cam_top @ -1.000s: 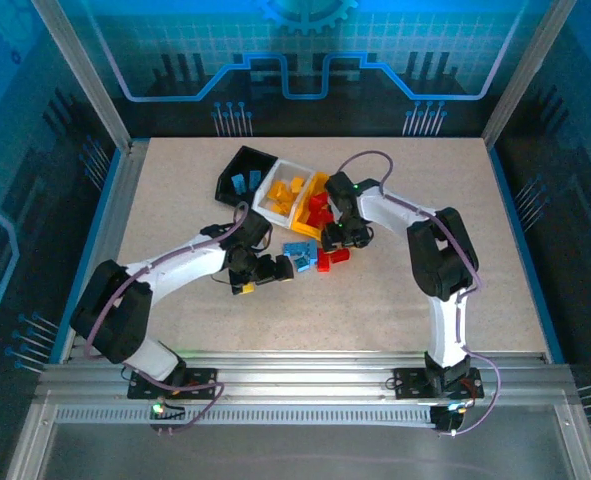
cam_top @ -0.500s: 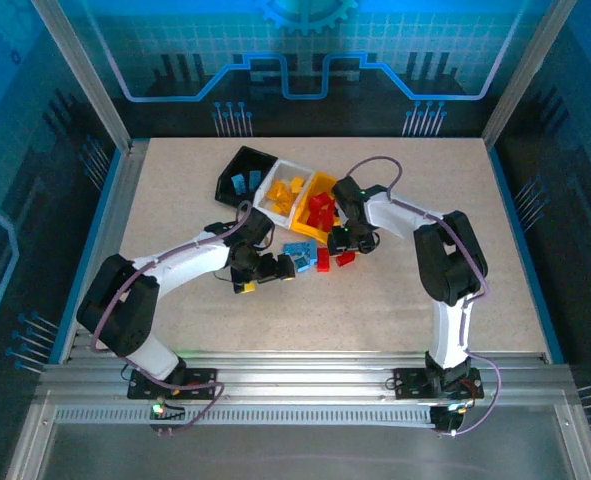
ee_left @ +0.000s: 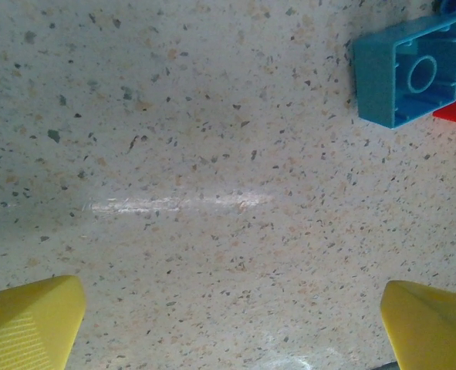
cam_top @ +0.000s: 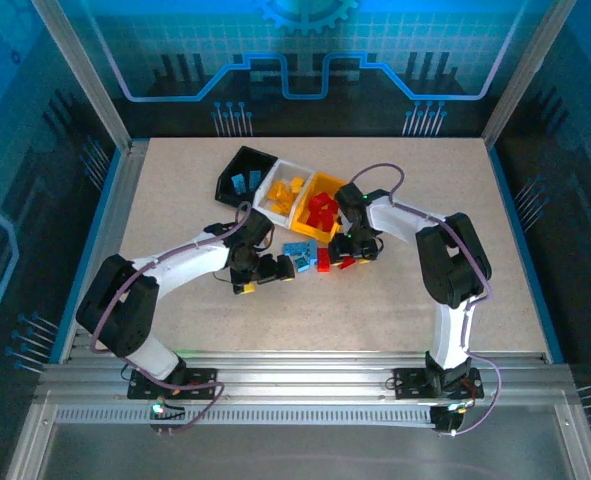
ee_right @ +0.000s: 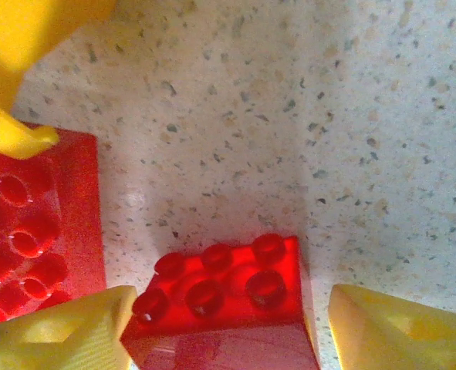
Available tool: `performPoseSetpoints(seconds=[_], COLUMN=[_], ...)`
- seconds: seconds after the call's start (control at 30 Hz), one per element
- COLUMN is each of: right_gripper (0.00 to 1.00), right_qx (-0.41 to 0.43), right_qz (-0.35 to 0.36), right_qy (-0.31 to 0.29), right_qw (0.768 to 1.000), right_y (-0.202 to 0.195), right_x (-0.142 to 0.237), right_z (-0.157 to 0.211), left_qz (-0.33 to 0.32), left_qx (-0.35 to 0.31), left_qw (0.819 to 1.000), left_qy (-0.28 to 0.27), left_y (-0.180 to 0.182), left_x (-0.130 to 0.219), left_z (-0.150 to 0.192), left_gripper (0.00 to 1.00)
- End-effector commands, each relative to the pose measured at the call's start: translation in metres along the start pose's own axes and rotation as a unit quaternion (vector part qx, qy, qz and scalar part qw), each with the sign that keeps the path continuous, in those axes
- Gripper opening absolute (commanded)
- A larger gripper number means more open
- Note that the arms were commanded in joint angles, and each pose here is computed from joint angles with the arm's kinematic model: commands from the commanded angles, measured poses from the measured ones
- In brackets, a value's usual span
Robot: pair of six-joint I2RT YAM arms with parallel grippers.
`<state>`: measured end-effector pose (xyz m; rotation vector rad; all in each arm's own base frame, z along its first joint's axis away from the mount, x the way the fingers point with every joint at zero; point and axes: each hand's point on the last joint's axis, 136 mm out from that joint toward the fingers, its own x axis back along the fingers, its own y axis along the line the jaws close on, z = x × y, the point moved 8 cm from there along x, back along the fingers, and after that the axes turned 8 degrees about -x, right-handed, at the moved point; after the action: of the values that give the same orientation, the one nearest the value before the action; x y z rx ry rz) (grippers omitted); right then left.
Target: Sort the legos into containers by color
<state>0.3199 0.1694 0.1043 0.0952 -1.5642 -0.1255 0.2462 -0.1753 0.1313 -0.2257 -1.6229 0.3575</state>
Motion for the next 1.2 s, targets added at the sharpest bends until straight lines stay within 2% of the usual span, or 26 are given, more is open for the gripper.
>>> performPoseSetpoints(seconds=[0.0,0.23,0.3,0.5,0.7,0.87,1.07,1.17], right_gripper=[0.64,0.49,0.47,0.47,0.47,0.48,0.5,0.55], right_qx=[-0.008,-0.006,-0.005,-0.013,-0.035,-0.057,-0.069,-0.073], right_qz=[0.004,0.002,0.004,-0.021,-0.115,-0.158,-0.155,-0.153], right_qy=[0.017,0.007,0.001,-0.036,-0.071,-0.076,-0.086,-0.091], right_qw=[1.0,1.0,1.0,0.999,0.99,0.983,0.982,0.981], right_y=[-0.006,-0.003,-0.004,0.002,0.024,0.042,0.048,0.048], right_x=[-0.006,0.003,0.01,0.056,0.097,0.098,0.087,0.085], right_z=[0.004,0.002,0.002,0.002,-0.023,-0.058,-0.1,-0.115], left_qz=[0.012,0.008,0.008,0.011,0.01,0.009,0.005,0.0], left_qx=[0.008,0.009,0.008,0.005,-0.002,-0.007,-0.022,-0.033], left_qw=[1.0,1.0,1.0,1.0,1.0,1.0,1.0,0.999], left_qy=[0.004,0.004,0.003,-0.002,0.0,-0.005,-0.003,-0.001], left_y=[0.002,0.007,0.007,0.006,0.005,0.006,0.009,0.011], left_x=[0.005,0.006,0.006,0.008,0.01,0.02,0.033,0.038], left_z=[0.006,0.012,0.012,0.011,0.01,0.011,0.017,0.021], left_gripper=[0.99,0.99,0.99,0.99,0.99,0.99,0.99,0.99])
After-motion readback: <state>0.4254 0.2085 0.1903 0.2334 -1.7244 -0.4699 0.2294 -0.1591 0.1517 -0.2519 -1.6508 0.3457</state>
